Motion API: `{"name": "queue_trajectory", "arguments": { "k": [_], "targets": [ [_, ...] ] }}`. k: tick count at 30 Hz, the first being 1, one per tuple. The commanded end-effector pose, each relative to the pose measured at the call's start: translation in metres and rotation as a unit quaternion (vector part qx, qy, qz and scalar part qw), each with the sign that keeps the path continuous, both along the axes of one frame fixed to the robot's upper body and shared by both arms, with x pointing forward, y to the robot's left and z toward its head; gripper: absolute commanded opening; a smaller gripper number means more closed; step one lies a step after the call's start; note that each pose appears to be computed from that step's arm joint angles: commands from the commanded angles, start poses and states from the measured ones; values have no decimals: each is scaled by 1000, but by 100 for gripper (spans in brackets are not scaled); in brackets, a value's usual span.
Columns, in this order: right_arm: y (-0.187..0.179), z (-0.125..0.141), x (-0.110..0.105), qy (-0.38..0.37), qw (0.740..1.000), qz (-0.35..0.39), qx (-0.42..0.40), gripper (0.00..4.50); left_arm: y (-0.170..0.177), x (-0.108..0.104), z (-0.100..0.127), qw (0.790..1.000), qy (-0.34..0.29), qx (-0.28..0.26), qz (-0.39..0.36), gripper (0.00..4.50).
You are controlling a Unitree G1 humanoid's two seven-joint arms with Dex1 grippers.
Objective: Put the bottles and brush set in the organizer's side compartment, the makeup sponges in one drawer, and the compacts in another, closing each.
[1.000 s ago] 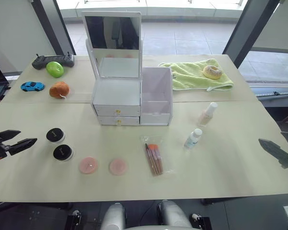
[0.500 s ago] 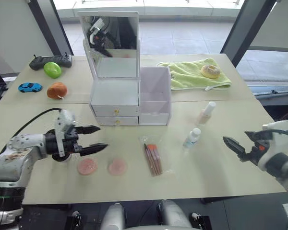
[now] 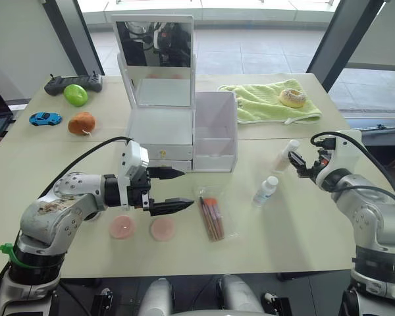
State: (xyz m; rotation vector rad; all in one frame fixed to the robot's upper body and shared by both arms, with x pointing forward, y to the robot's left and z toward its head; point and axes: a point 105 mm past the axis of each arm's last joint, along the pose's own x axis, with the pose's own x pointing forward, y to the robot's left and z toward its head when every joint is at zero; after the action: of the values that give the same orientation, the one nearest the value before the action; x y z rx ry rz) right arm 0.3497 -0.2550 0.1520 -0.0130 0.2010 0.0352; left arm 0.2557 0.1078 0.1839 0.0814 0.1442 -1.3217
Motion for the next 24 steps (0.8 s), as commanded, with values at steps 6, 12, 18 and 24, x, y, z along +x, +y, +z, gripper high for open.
{"name": "queue_trajectory", "arguments": {
  "k": [6,12,18,24],
  "targets": [
    [13,5,14,-30,999,24,-3,450,-12,5,0,1000,8,13,21,447],
    [22,10,17,-37,998,41,-2,450,-17,8,7,999,7,0,32,447],
    [26,14,17,-41,998,50,-2,450,-20,7,14,1000,7,-7,23,447],
    [26,14,18,-43,998,48,-1,450,-24,4,17,1000,12,-13,18,447]
  ]
}}
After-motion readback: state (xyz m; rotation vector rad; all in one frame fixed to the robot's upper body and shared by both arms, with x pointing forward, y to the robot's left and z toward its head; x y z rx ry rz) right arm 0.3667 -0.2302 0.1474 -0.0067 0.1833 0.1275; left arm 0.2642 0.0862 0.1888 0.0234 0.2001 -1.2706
